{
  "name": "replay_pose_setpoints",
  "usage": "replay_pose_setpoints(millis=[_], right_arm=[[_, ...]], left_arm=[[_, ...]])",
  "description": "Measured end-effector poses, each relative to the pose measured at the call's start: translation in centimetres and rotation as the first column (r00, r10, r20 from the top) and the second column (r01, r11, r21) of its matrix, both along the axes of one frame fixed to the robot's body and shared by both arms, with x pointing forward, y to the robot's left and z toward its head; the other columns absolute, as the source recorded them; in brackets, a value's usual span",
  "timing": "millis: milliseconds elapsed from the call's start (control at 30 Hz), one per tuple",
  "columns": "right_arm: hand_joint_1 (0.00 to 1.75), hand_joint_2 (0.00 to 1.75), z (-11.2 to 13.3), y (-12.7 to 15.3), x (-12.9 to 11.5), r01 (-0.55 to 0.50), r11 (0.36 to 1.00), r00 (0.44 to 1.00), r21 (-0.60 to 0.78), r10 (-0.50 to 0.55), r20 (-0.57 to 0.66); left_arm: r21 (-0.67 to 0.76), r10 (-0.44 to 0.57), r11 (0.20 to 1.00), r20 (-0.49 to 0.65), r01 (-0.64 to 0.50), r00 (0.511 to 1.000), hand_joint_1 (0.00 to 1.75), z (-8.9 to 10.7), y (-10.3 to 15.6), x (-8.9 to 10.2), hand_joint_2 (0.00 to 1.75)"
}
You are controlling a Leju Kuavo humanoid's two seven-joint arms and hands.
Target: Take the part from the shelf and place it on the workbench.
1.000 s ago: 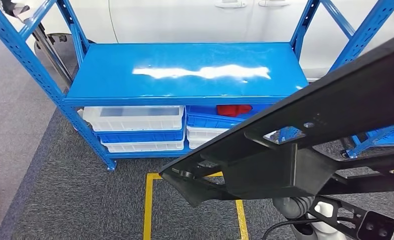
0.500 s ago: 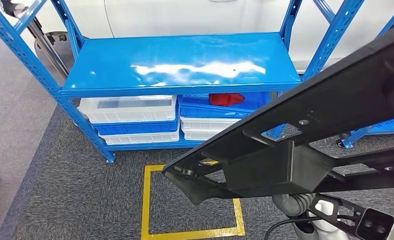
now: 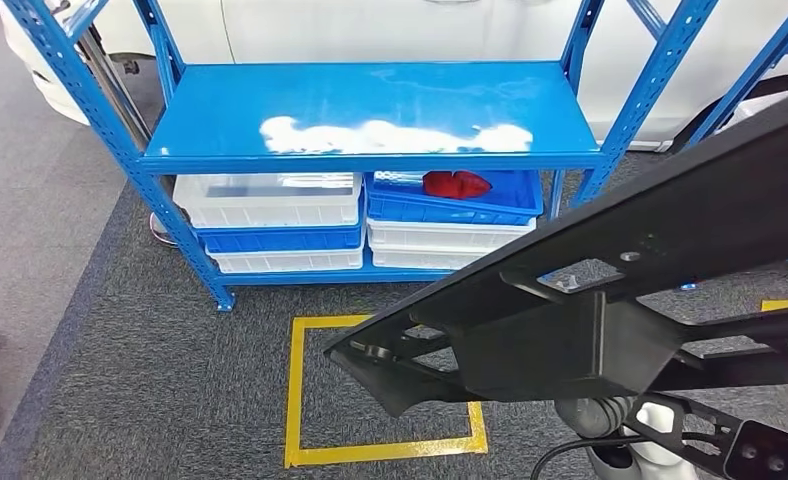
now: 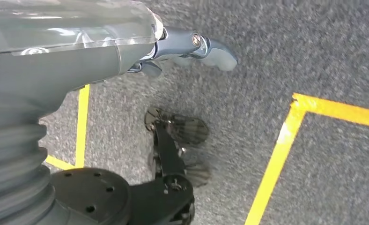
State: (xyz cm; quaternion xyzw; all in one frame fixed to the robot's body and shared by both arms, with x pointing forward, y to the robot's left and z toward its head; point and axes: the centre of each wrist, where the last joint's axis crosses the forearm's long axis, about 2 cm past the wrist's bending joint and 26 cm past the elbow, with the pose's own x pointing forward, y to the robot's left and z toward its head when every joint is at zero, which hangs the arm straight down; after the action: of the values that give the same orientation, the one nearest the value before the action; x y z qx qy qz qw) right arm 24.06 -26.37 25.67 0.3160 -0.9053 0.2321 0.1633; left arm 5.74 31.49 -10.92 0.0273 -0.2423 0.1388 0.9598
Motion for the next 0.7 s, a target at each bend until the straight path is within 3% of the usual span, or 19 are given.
replay_pose_setpoints(millis=[467,700], right_arm=[[1.75,1.75,-0.08,-0.76,0.11,0.006,1.000,1.000,-0.008,-0.006,-0.002],[1.75,1.75,-0.40,-0.85,0.55,0.104,0.994,0.995,-0.023,-0.104,-0.005]], left_arm=[[-0.026,0.024,0.999,-0.011,-0.024,1.000,0.00,-0.06,-0.62,-0.30,1.75],[-0.011,0.060,0.998,-0.026,-0.060,0.998,0.00,-0.08,-0.55,-0.45,1.75]])
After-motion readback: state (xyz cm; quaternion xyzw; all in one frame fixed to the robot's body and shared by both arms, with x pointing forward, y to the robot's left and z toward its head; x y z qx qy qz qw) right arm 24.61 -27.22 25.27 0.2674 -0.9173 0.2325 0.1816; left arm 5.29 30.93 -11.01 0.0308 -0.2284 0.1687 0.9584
